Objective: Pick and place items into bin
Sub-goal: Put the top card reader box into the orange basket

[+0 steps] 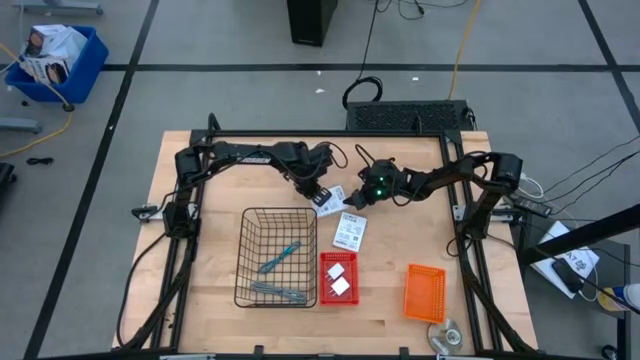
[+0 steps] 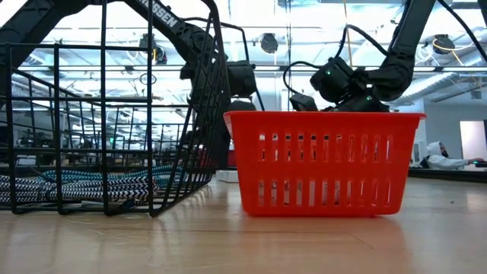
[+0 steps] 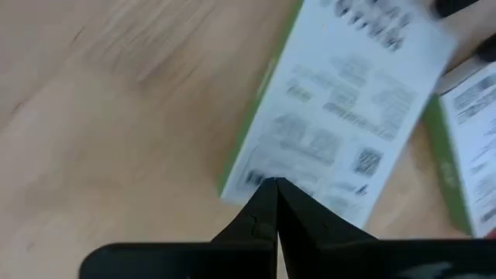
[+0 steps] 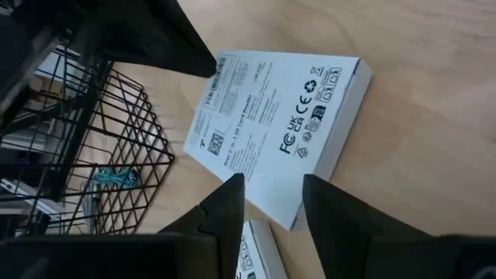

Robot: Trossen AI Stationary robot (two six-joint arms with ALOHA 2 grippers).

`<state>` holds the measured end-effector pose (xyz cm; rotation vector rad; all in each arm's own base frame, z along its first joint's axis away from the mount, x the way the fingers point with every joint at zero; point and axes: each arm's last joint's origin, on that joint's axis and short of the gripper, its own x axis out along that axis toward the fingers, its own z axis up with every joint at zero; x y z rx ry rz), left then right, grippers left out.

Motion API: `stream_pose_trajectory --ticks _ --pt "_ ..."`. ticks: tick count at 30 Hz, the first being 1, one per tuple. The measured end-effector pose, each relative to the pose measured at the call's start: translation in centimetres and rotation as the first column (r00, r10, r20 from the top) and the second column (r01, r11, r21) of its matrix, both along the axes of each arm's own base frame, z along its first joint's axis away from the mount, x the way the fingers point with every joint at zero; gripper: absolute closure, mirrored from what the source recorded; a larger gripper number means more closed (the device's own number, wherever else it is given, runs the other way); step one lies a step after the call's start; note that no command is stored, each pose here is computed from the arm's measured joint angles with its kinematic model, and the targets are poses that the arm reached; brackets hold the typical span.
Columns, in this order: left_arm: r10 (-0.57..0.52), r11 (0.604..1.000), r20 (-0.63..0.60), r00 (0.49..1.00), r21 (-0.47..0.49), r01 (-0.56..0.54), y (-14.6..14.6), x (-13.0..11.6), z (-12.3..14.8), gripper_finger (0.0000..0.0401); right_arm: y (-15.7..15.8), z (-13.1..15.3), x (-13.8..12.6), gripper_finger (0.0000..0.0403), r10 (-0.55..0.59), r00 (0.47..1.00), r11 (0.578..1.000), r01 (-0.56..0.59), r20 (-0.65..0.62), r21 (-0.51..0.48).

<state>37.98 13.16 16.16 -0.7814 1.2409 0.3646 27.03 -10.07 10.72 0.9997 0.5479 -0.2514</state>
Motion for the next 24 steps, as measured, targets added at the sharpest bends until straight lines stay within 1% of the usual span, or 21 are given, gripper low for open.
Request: stream_pose_trajectory --ticks 5,7,10,12,14,17,20,23,24 --pt "-0.002 1.0 0.04 0.999 0.015 0.002 0.1 0.4 0.1 0.0392 -0.1 0.2 0.2 0.0278 0.009 1.0 1.0 -0.008 0.027 -0.03" --pt "-0.002 0.999 0.028 1.0 0.047 0.0 0.1 0.4 0.1 0.0392 0.1 0.6 0.4 0.0278 0.033 0.997 0.997 -0.028 0.065 -0.069" --pt "-0.033 0.992 -0.032 0.999 0.118 0.037 -0.1 0.1 -0.1 0.0398 0.7 1.1 1.0 0.0278 0.092 0.988 0.988 -0.075 0.125 -0.133" --pt "-0.048 0.989 -0.083 0.995 0.137 0.059 -0.3 -0.3 -0.1 0.0396 1.2 1.2 1.2 0.0278 0.135 0.98 0.984 -0.116 0.144 -0.137" --pt "-0.045 0.988 -0.132 0.99 0.14 0.064 -0.5 -0.7 -0.1 0.0393 1.6 1.2 1.2 0.0278 0.161 0.977 0.982 -0.144 0.137 -0.125" --pt "-0.04 0.989 -0.163 0.986 0.137 0.063 -0.5 -1.0 -0.1 0.0392 1.7 0.9 1.1 0.0278 0.162 0.981 0.982 -0.15 0.108 -0.112" --pt "-0.054 0.985 -0.189 0.98 0.149 0.083 -0.8 -1.4 0.4 0.0398 1.6 0.9 1.1 0.0278 0.146 0.984 0.982 -0.132 0.101 -0.132" --pt "-0.045 0.985 -0.232 0.972 0.152 0.082 -1.4 -1.8 0.8 0.0394 1.4 0.9 1.0 0.0278 0.138 0.985 0.982 -0.124 0.101 -0.14" --pt "-0.041 0.982 -0.246 0.968 0.167 0.084 -1.6 -1.9 1.0 0.0393 1.3 0.9 1.0 0.0278 0.136 0.986 0.983 -0.121 0.101 -0.14"
